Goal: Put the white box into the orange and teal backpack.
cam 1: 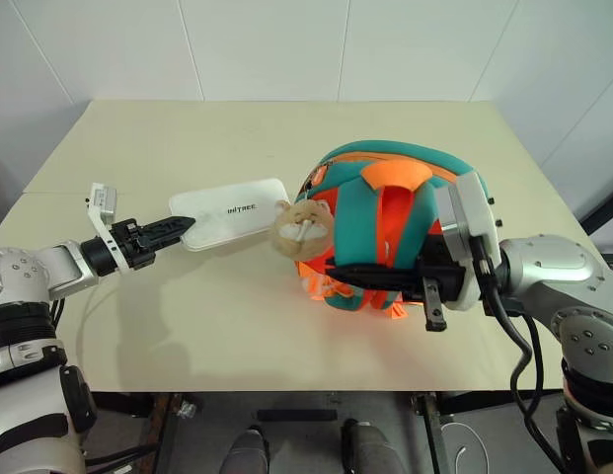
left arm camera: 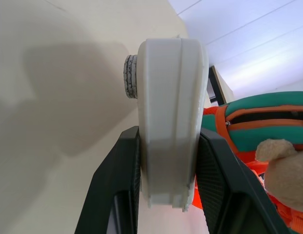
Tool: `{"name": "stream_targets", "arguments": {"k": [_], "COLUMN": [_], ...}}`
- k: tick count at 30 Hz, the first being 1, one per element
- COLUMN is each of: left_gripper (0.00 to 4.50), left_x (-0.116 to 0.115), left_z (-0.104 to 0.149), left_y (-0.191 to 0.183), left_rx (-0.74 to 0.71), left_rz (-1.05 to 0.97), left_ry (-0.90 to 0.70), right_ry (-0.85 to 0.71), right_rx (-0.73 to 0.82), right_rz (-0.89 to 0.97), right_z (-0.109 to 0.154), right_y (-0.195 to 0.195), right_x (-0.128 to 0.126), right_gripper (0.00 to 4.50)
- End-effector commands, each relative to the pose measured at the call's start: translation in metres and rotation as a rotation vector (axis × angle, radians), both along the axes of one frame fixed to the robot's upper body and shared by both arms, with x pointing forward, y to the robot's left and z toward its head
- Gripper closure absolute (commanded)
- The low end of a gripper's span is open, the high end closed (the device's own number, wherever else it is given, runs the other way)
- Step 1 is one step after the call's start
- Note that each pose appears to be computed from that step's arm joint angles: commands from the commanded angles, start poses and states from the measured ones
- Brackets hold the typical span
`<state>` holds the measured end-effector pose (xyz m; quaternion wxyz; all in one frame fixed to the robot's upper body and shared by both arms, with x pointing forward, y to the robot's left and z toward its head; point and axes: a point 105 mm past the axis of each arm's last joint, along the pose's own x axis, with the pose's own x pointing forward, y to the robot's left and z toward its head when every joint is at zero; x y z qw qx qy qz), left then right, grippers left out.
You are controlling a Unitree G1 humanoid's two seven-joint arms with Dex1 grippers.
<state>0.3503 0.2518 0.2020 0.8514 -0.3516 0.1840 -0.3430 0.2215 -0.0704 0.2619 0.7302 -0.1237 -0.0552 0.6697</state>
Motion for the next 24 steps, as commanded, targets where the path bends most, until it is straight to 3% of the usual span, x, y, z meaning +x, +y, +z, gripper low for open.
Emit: {"name": "stream_targets", "arguments": {"k": [1,18,24], "left_gripper": [3.27,3.27,3.27], "left_x": [-0.001,0.005,0.004], "left_z": [0.024,0.026,0.053], "left_y": [0.007,0.005,0.009], "left_rx": [0.015,0.041,0.101], "left_rz": [-0.001,-0.015,0.002], "left_ry": [-0.087,-0.096,-0.416], "right_ry": [-0.100,-0.093,-0.101], "right_rx": [-0.002,-0.032,-0.060], "right_rz": [0.068,0.167,0.072], "right_z": [0.019,0.022,0.013], "right_y": [-0.004,-0.006,-0.017], "right_x": [-0.014,-0.026,-0.007], "right_gripper": [4.50,4.50,4.50]}}
